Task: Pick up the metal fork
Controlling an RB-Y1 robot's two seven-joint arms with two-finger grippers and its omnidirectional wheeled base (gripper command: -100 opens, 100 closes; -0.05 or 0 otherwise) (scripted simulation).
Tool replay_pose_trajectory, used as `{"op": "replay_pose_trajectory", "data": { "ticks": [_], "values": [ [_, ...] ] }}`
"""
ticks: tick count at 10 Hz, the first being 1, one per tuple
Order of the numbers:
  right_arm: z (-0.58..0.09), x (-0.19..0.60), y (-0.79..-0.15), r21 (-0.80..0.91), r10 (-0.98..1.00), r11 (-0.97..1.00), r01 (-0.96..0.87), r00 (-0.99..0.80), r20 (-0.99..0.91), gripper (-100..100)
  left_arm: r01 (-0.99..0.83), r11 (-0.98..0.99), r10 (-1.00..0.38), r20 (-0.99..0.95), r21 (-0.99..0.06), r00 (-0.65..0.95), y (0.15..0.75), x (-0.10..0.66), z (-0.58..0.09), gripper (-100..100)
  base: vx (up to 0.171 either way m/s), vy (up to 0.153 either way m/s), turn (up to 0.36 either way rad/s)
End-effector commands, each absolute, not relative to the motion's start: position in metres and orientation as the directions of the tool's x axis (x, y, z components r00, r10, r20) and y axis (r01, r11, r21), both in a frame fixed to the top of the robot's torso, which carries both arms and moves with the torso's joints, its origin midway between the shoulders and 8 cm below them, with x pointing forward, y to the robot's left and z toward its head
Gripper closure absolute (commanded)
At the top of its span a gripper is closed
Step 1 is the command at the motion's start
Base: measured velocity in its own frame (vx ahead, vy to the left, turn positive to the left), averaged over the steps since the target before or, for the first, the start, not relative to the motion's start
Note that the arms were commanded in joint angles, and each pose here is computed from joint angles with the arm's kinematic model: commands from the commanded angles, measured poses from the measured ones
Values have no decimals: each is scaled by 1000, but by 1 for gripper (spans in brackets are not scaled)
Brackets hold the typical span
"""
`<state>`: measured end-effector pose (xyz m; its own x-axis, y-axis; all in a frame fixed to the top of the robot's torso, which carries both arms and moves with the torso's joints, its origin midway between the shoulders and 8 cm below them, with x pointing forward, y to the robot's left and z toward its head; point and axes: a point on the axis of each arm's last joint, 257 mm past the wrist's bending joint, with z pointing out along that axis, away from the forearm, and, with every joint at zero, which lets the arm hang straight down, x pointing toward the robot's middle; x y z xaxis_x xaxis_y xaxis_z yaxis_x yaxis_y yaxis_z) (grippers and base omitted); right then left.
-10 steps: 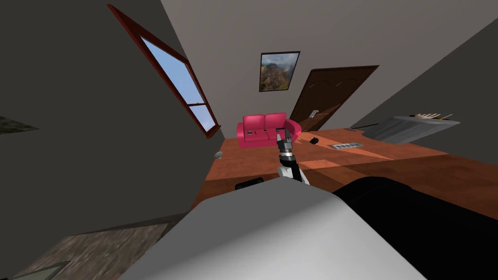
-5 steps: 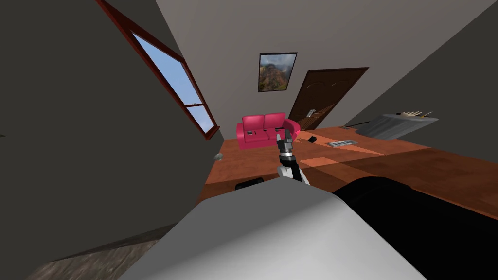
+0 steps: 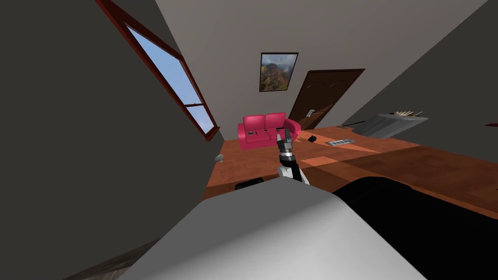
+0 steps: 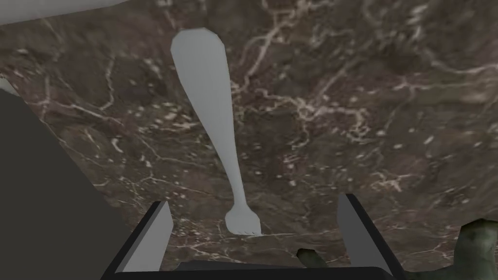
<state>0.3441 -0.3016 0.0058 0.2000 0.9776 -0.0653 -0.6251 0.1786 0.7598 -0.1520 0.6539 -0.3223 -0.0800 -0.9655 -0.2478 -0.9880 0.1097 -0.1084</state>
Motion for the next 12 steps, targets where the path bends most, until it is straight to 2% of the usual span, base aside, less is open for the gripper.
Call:
{"op": "replay_pose_trajectory", "data": {
  "ticks": [1,2,3,4,12],
  "values": [
    [6,344,-302,760,978,179,-625,200,-65,0,-986,127,-972,-209,-104,-103,641,-146,-331,-100,36,96,18],
    [6,344,-302,760,978,179,-625,200,-65,0,-987,121,-970,-224,-107,-95,646,-146,-330,-100,18,44,-6],
    [6,344,-302,760,978,178,-625,200,-65,0,-987,121,-970,-222,-107,-95,645,-145,-330,0,4,9,-3],
    [6,344,-302,760,978,178,-625,200,-65,0,-982,158,-965,-226,-108,-130,645,-152,-331,-100,100,76,220],
    [6,344,-302,760,978,179,-625,200,-65,0,-942,319,-929,-232,-110,-287,629,-188,-339,-100,182,78,222]
  ]
}}
